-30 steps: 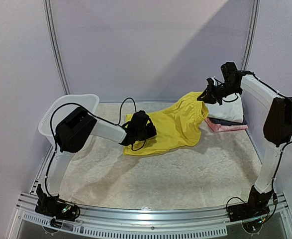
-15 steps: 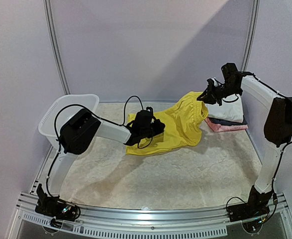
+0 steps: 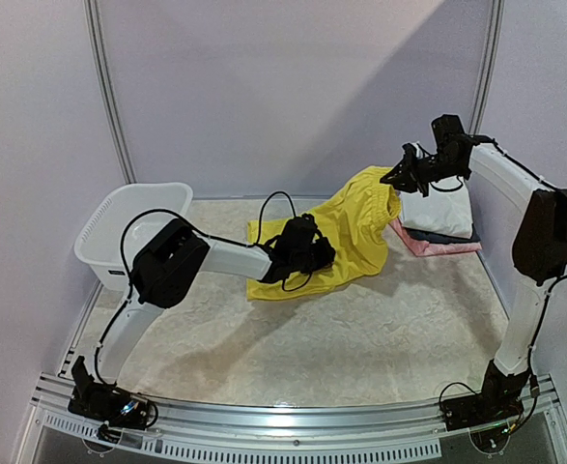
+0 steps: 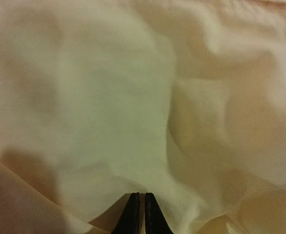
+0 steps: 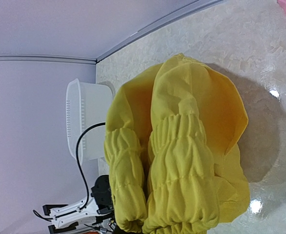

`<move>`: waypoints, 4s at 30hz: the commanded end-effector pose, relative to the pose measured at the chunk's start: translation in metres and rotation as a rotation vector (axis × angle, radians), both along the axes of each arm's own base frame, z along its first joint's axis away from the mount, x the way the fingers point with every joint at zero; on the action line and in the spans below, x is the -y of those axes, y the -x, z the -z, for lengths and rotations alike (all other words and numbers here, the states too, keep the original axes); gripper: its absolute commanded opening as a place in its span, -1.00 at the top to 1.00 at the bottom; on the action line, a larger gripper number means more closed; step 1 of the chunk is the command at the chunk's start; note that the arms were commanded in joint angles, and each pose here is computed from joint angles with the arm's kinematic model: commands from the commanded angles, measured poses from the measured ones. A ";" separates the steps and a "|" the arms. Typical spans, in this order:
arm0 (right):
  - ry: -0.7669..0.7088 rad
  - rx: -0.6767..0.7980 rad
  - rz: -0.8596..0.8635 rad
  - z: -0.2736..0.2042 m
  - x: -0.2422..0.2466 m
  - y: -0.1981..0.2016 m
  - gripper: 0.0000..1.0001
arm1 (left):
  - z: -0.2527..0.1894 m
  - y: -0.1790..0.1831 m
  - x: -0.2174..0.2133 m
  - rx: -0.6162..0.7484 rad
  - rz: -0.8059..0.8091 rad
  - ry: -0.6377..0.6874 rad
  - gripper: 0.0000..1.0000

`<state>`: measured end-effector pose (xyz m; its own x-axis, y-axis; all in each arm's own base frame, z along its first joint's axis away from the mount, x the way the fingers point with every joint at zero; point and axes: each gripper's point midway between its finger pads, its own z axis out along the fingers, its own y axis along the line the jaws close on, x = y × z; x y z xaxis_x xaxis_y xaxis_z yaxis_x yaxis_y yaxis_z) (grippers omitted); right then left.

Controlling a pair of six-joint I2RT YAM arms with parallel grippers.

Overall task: Fold and stack the mixed laundry pile
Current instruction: Fold the rectangle-folded shorts at the center of the board, then adjust the square-folded shorts at the center of the board.

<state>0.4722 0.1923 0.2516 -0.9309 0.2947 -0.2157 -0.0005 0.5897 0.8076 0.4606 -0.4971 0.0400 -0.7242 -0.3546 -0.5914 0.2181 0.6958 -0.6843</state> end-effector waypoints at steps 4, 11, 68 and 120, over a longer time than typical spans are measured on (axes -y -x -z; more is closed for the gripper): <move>-0.064 -0.014 -0.062 0.004 -0.041 0.002 1.00 | 0.042 0.004 0.018 -0.068 0.034 -0.010 0.88; -0.091 -0.113 -0.044 0.035 -0.075 -0.002 1.00 | 0.023 0.001 0.015 -0.024 0.007 0.072 0.87; 0.117 0.255 -0.338 0.091 -0.072 -0.016 -0.97 | -0.050 0.029 -0.180 -0.129 -0.413 -0.090 -0.27; 0.260 0.063 -0.594 0.228 -0.106 0.038 -0.76 | 0.012 -0.008 -0.114 -0.339 -0.147 0.177 0.19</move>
<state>0.4405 0.2993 0.0441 -0.8983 -0.3089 -0.3124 -0.4393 0.6252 0.6451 0.4722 -0.3726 0.0309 -0.7625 -0.5904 -0.2646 -0.1673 0.5750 -0.8009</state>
